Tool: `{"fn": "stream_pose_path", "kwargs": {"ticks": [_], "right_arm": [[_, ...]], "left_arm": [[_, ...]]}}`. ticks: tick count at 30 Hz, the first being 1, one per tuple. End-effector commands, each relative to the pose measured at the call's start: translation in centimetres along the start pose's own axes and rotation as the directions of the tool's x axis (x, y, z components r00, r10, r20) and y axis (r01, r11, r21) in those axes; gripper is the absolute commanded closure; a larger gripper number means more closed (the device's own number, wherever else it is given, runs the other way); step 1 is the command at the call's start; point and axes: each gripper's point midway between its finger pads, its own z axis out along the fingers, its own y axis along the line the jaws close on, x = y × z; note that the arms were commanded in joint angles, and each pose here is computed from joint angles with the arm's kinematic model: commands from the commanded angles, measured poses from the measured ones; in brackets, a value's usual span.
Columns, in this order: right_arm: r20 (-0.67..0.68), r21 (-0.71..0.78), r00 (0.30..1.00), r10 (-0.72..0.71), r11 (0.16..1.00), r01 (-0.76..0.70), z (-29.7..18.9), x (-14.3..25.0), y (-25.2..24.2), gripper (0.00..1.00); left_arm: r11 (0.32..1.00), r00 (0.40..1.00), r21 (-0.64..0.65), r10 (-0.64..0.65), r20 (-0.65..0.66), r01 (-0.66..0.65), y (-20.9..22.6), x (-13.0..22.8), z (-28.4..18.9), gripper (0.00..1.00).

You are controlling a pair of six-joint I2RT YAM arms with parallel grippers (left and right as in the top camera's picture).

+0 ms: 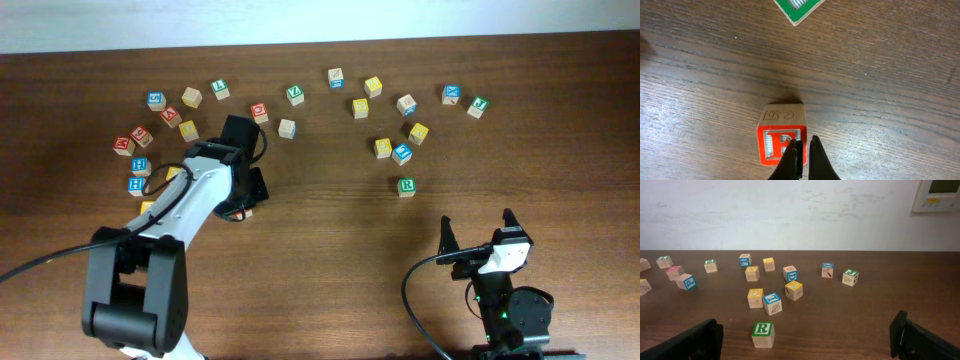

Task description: Spell out RSS

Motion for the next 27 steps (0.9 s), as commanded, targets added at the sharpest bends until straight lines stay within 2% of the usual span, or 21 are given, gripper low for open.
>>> {"fn": "stream_pose_path", "kwargs": {"ticks": [1,14,27], "right_arm": [[-0.004,0.016,1.0,-0.003,1.0,0.003,0.0,0.3,-0.3,0.02],[-0.004,0.016,1.0,-0.003,1.0,0.003,0.0,0.3,-0.3,0.02],[-0.004,0.016,1.0,-0.003,1.0,0.003,0.0,0.3,-0.3,0.02]], "left_arm": [[1.0,1.0,-0.022,0.014,-0.025,-0.014,0.2,0.5,1.4,1.0],[0.999,0.999,-0.035,0.017,-0.049,-0.019,0.3,0.9,2.4,1.0],[0.99,0.987,-0.041,0.128,-0.096,-0.132,-3.2,3.6,5.5,1.0]]}}
